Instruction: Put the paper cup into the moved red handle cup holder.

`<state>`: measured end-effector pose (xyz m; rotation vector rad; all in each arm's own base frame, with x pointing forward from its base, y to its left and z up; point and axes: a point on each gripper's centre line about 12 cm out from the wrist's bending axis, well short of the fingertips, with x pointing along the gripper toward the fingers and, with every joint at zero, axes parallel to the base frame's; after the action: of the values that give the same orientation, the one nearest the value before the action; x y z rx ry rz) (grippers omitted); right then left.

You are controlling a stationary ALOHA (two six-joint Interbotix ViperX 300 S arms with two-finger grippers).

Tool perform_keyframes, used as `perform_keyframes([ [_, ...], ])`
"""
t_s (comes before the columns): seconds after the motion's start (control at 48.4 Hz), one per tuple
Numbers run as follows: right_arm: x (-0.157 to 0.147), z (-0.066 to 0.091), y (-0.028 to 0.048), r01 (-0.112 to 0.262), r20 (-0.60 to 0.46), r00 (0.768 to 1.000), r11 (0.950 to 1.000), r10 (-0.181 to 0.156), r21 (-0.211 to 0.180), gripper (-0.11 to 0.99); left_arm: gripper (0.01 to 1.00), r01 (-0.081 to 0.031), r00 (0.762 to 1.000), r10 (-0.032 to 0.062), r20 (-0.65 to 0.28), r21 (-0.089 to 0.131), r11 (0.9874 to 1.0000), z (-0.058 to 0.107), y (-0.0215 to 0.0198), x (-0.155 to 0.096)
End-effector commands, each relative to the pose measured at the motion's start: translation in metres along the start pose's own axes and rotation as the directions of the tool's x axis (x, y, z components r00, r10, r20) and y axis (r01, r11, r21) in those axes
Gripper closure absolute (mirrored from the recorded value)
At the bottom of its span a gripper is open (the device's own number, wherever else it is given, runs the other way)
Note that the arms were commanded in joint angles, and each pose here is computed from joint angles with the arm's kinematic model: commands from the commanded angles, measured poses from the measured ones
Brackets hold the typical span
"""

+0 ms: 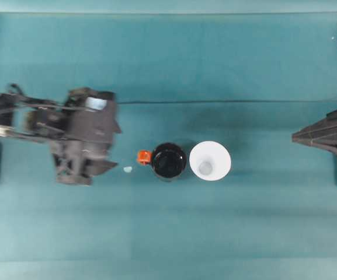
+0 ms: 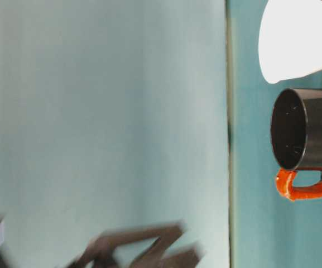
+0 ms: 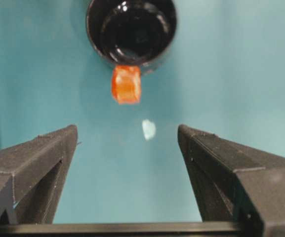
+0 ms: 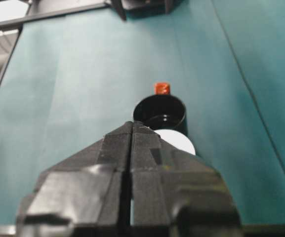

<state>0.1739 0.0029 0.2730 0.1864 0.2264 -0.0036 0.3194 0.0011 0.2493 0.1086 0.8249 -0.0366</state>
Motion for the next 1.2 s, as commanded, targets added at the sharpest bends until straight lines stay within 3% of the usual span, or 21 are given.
perform_keyframes([
  [0.0, 0.001, 0.005, 0.0010, -0.001, 0.000, 1.000, 0.9999, 0.001, 0.015, 0.99, 0.097, -0.003, 0.999, 0.0030, 0.043, 0.001, 1.0000, 0.002, -0.0009, -0.015],
  [0.186, 0.002, 0.004, -0.0015, 0.018, -0.031, 0.999, 0.9995, -0.017, 0.026, 0.99, 0.098, -0.001, 0.999, 0.0008, 0.054, 0.000, 1.0000, -0.003, -0.0027, -0.021],
  [0.31, 0.003, 0.010, -0.0057, 0.058, -0.071, 0.996, 0.9960, -0.053, 0.069, 0.98, 0.098, -0.001, 0.998, 0.0005, 0.059, 0.000, 1.0000, -0.001, -0.0027, -0.022],
  [0.454, 0.006, 0.013, -0.0148, 0.144, -0.189, 0.975, 0.9809, -0.118, 0.131, 0.96, 0.098, -0.001, 0.998, 0.0013, 0.059, 0.001, 1.0000, -0.001, -0.0026, -0.022],
  [0.558, 0.012, 0.013, -0.0217, 0.214, -0.299, 0.941, 0.9638, -0.160, 0.159, 0.91, 0.098, -0.001, 0.998, 0.0011, 0.057, 0.001, 1.0000, -0.002, -0.0026, -0.022],
  [0.64, 0.019, 0.014, -0.0224, 0.242, -0.365, 0.916, 0.9543, -0.166, 0.175, 0.80, 0.098, -0.001, 0.998, 0.0011, 0.057, 0.001, 1.0000, -0.002, -0.0027, -0.022],
  [0.764, 0.031, 0.015, -0.0235, 0.268, -0.434, 0.884, 0.9475, -0.170, 0.174, 0.51, 0.098, -0.001, 0.998, 0.0012, 0.057, 0.001, 1.0000, -0.003, -0.0027, -0.023],
  [0.805, 0.036, 0.015, -0.0229, 0.270, -0.457, 0.874, 0.9474, -0.167, 0.171, 0.39, 0.098, -0.001, 0.998, 0.0013, 0.059, 0.001, 1.0000, -0.003, -0.0027, -0.023],
  [0.888, 0.047, 0.015, -0.0199, 0.261, -0.490, 0.858, 0.9529, -0.155, 0.155, 0.15, 0.098, -0.001, 0.998, 0.0013, 0.059, 0.001, 1.0000, -0.003, -0.0027, -0.023],
  [0.971, 0.056, 0.014, -0.0204, 0.265, -0.510, 0.846, 0.9530, -0.156, 0.148, -0.03, 0.098, 0.000, 0.998, 0.0004, 0.057, 0.000, 1.0000, -0.003, -0.0028, -0.023],
  [1.033, 0.061, 0.011, -0.0216, 0.275, -0.533, 0.831, 0.9502, -0.158, 0.147, -0.09, 0.098, 0.000, 0.998, 0.0004, 0.057, 0.000, 1.0000, -0.003, -0.0028, -0.023],
  [1.177, 0.081, 0.007, -0.0246, 0.306, -0.587, 0.793, 0.9398, -0.163, 0.153, -0.09, 0.098, 0.000, 0.998, 0.0004, 0.057, 0.000, 1.0000, -0.003, -0.0028, -0.023],
])
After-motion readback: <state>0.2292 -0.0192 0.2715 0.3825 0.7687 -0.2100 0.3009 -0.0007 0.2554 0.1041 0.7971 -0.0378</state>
